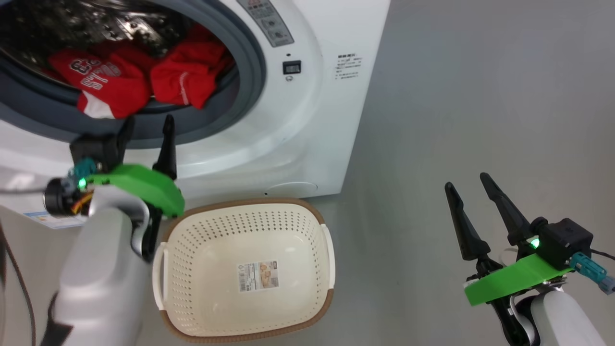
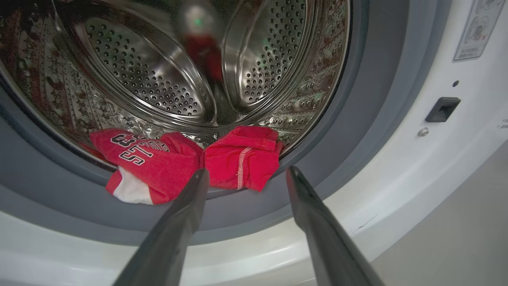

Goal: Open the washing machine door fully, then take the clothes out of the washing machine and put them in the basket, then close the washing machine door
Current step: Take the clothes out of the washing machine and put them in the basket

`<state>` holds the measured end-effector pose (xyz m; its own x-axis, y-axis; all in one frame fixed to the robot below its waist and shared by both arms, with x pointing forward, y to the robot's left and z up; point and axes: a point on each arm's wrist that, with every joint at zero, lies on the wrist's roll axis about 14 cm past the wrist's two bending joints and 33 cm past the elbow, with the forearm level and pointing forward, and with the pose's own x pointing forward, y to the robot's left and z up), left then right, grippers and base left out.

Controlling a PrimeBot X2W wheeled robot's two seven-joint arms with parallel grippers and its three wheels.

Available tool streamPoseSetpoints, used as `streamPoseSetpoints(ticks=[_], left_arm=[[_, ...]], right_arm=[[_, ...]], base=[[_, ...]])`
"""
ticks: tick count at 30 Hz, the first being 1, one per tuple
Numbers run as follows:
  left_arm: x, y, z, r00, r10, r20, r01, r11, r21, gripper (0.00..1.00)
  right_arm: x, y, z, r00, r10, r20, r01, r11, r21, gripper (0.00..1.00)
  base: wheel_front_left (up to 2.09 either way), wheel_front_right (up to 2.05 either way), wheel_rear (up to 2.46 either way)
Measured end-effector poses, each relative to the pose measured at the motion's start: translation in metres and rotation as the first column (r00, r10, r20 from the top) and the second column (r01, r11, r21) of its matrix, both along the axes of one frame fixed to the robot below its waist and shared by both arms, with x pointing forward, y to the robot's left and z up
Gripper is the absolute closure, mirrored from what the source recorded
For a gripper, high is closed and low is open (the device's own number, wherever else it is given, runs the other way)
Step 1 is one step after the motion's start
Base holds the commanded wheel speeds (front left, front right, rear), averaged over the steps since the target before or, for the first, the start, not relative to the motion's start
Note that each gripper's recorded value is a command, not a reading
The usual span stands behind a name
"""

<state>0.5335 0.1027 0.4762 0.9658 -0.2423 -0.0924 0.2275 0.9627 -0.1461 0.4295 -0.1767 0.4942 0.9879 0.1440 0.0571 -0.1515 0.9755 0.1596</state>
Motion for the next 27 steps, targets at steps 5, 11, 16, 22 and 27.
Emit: streamPoseSetpoints(ticks=[5, 11, 16, 22, 27], left_arm=[[0.032, -0.012, -0.004, 0.998, -0.017, -0.059, 0.02, 0.998, 0.053, 0.0], [0.066, -0.019, -0.013, 0.991, -0.036, -0.131, 0.051, 0.993, 0.107, 0.0], [0.083, -0.017, -0.036, 0.973, -0.033, -0.23, 0.07, 0.986, 0.153, 0.0], [0.1, -0.019, -0.055, 0.952, -0.043, -0.303, 0.103, 0.977, 0.186, 0.0], [0.109, -0.019, -0.073, 0.937, -0.046, -0.346, 0.128, 0.968, 0.216, 0.0]], right_arm=[[0.006, -0.006, -0.004, 1.0, -0.018, -0.007, 0.018, 1.0, -0.001, 0.0], [0.017, -0.006, -0.012, 0.999, -0.03, -0.02, 0.03, 1.0, 0.009, 0.0], [0.022, -0.008, -0.02, 0.999, -0.035, -0.038, 0.036, 0.999, 0.007, 0.0], [0.027, -0.018, -0.028, 0.996, -0.064, -0.056, 0.064, 0.998, -0.005, 0.0], [0.028, -0.023, -0.037, 0.994, -0.083, -0.076, 0.083, 0.997, -0.008, 0.0]], base=[[0.0, 0.0, 0.0], [0.0, 0.0, 0.0], [0.0, 0.0, 0.0], [0.0, 0.0, 0.0], [0.0, 0.0, 0.0]])
